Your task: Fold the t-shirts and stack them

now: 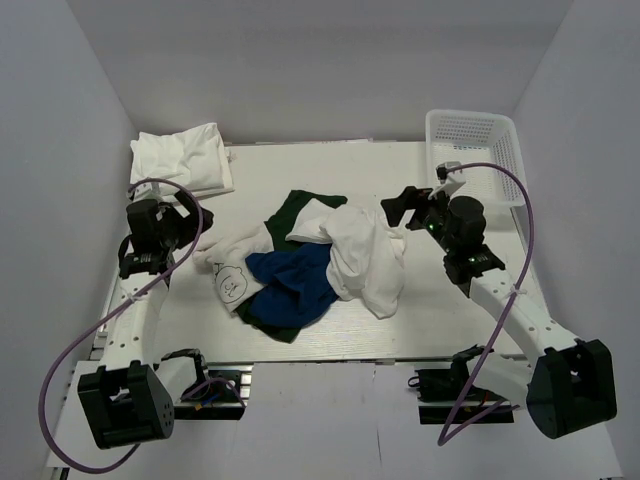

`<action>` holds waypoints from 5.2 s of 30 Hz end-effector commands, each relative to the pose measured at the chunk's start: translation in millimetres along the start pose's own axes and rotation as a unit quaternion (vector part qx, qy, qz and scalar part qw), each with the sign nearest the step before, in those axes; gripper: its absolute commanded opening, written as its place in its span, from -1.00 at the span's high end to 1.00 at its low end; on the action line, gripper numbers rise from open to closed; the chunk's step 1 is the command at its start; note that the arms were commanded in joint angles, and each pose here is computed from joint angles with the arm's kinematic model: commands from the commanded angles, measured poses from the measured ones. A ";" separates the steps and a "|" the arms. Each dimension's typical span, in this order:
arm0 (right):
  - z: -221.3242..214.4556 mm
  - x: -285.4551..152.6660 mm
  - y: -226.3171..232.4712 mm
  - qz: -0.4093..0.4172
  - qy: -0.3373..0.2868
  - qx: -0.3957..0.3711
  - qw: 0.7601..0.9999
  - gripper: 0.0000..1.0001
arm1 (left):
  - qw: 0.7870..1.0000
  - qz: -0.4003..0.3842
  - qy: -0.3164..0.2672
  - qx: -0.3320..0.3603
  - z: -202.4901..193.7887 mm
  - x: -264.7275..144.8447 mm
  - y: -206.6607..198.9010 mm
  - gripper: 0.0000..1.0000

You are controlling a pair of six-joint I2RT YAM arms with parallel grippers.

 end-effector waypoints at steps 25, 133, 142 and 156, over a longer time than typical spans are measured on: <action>-143.5 101.4 -1.0 -0.112 0.359 -0.121 0.919 -0.77 | 0.999 0.014 -0.029 0.000 3.6 -7.0 2.0 -1.00; 168.9 87.0 59.8 -0.165 -0.209 -0.082 0.961 1.00 | 0.999 0.021 -0.046 0.000 5.7 -24.4 -1.4 -1.00; 311.2 68.1 -16.1 -0.297 -0.379 -0.065 0.874 1.00 | 0.999 0.034 -0.032 -0.002 4.4 -15.9 1.6 -1.00; 212.8 129.3 -148.2 -0.194 -0.097 -0.044 0.975 0.77 | 0.987 0.101 0.068 -0.107 -24.7 2.2 11.5 -1.00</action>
Point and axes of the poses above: each gripper's point midway between its finger pads, its own x axis out along the fingers, its own y axis along the line the jaws close on, z = x × y, the point moved 10 cm from there along -x, back along the fingers, and after that the axes turned 15 degrees about x, right-handed, at the moved point
